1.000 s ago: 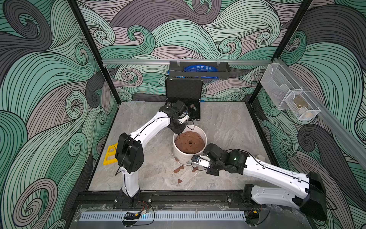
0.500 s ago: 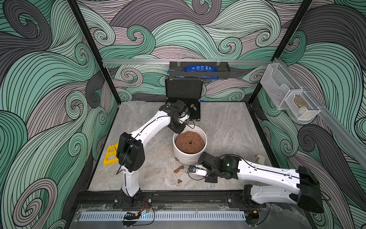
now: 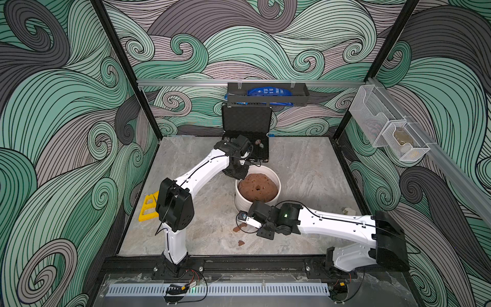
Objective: Scrub the dried mud off the ceramic pot
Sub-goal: Brush off the soil from the pot.
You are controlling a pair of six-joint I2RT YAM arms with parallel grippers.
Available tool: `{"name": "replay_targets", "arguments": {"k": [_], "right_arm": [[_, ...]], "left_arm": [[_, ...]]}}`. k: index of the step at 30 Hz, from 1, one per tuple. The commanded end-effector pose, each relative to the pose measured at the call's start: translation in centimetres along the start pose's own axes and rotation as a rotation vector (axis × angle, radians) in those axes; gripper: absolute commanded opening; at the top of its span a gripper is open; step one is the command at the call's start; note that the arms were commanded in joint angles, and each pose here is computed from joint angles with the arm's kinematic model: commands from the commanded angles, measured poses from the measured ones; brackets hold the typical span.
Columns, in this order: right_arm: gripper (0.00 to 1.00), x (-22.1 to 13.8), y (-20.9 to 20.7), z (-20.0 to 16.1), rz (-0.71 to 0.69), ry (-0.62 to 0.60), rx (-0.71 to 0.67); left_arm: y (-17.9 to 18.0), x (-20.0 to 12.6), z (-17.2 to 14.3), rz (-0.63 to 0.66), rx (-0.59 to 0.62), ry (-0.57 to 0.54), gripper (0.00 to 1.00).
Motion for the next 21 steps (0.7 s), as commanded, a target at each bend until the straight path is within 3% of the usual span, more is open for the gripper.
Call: {"name": "replay_targets", "arguments": {"k": [1,8,21], "right_arm": [[0.0,-0.1,-0.3,0.9,-0.072,0.025,0.143],[0.0,0.9,-0.3,0.8,-0.149,0.064,0.256],[0.0,1.0,0.0,0.0,-0.144,0.124,0.276]], "left_arm": [[0.1,-1.2,-0.2,-0.035,-0.136,-0.022,0.14],[0.2,-0.8,-0.6,-0.04,-0.149,-0.014,0.14],[0.2,-0.6,-0.7,-0.041,-0.129,-0.006,0.13]]}}
Point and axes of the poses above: each gripper's point midway between its finger pads, its own x axis out along the fingers, its own y axis along the line the jaws close on, z = x × y, the point moved 10 cm from there along -x, back along the fingers, and after that the axes turned 3 degrees about -x, right-handed, at the moved point
